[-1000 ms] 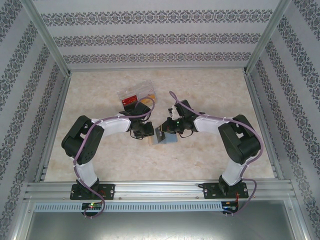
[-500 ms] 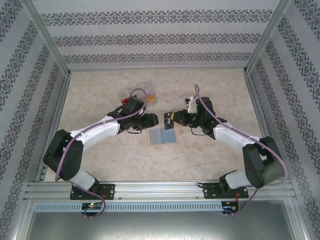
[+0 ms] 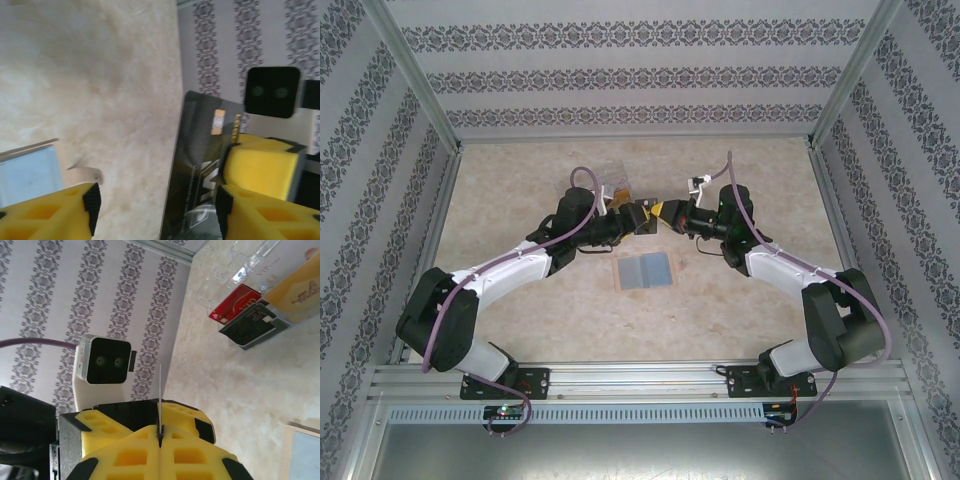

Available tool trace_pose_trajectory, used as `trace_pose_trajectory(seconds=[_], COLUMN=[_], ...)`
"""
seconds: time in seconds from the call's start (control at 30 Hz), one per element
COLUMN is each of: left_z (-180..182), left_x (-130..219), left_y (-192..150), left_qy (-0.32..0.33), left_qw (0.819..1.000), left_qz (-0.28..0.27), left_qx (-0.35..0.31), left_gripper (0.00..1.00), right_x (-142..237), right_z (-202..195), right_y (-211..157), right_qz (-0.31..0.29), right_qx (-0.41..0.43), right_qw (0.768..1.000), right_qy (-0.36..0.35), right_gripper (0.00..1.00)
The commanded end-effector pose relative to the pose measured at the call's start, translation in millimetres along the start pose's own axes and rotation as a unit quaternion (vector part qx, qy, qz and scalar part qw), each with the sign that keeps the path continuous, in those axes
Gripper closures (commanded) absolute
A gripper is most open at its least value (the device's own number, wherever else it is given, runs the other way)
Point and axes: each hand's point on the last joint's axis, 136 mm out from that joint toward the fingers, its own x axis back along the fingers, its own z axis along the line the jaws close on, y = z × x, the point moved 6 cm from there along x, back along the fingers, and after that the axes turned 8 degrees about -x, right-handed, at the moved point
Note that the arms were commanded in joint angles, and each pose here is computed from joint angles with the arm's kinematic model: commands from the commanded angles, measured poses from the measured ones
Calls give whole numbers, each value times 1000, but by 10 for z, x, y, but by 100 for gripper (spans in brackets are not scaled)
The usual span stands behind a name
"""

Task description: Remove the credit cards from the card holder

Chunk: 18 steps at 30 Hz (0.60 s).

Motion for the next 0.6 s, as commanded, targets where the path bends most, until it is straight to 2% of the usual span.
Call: trace_pose_trajectory(seconds=[0.0,0.23,0.47,0.57], left_z=[-168,-195,-125,-79], left_x=[16,47,63,64], left_y=[129,158,153,152], left_qy=[-69,-83,-74,-62], left_qw=[997,996,997,998], left_qz=[-22,-26,-27,-26], left_qx=[5,4,-2,-7], left_gripper=[41,60,86,100], right_x=[32,59,75,80], right_z=[174,91,-16,-81], right_y=[77,100,107,100], right_qz=[-2,-2,-5,-6], right_qx=[10,-8,-19,-20], right_qw=[999,999,999,1000], right_qy=[40,43,32,16], right_gripper=[98,98,97,91])
